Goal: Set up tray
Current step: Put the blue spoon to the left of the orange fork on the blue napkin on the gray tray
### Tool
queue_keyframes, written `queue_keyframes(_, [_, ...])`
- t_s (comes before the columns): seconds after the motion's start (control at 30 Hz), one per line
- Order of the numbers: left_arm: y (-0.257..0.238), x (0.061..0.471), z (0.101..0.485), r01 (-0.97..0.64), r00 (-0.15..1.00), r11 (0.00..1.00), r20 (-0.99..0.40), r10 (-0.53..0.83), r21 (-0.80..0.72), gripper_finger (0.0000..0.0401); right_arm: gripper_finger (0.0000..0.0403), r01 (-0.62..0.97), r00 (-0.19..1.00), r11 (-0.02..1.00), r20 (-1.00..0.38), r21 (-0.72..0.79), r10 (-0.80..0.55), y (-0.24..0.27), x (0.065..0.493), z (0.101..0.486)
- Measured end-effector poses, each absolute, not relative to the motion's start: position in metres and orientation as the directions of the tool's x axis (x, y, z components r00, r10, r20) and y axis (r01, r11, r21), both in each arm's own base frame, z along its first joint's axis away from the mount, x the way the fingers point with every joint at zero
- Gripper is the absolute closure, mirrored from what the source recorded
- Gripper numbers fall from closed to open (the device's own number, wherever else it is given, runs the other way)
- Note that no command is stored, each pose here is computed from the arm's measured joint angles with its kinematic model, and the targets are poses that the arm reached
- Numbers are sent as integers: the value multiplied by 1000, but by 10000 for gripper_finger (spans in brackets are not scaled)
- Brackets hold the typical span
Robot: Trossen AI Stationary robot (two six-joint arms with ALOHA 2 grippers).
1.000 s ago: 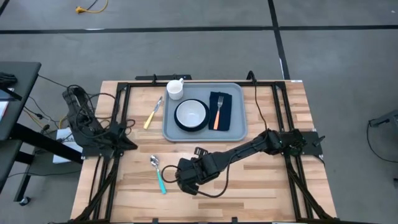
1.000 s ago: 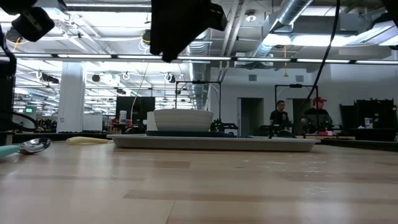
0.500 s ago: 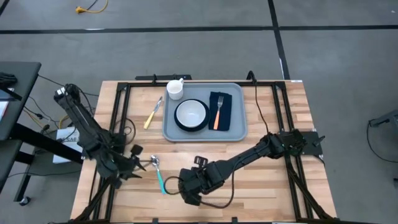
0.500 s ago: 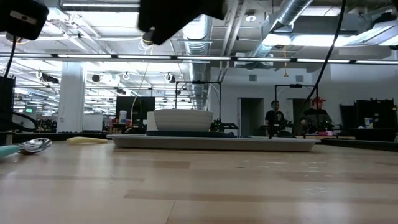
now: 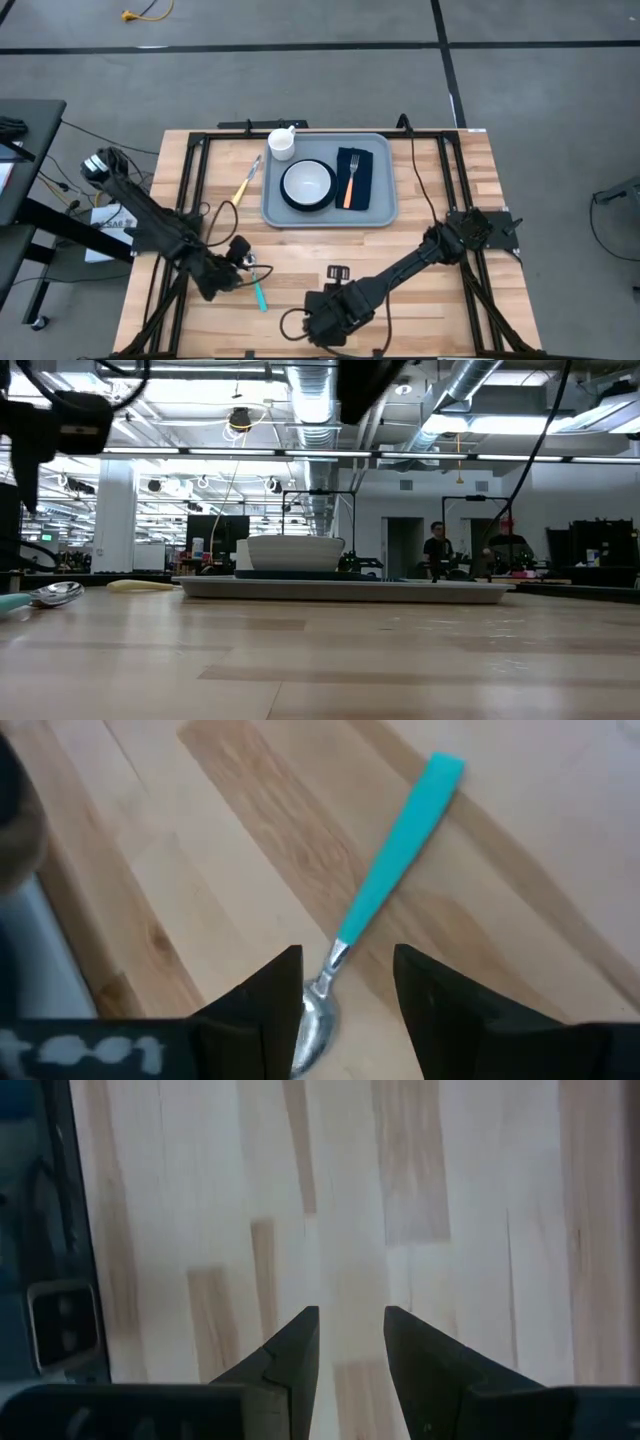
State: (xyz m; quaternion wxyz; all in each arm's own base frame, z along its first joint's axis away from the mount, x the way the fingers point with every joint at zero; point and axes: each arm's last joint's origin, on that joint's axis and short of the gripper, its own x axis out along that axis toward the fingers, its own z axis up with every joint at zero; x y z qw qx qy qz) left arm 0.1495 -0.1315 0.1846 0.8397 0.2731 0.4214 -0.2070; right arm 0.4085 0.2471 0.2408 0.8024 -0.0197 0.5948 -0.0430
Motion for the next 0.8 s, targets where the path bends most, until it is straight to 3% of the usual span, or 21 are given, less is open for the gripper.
queue_keyframes(0.53, [-141,186,164,796,364,526,-931,-19,300,253,294,31,257,994,-960,-107,-111,249,402,240])
queue_keyframes(0.8, [-143,189,157,828,351,468,-936,-4,309,253,294,32,260,994,-960,-104,-109,250,403,240])
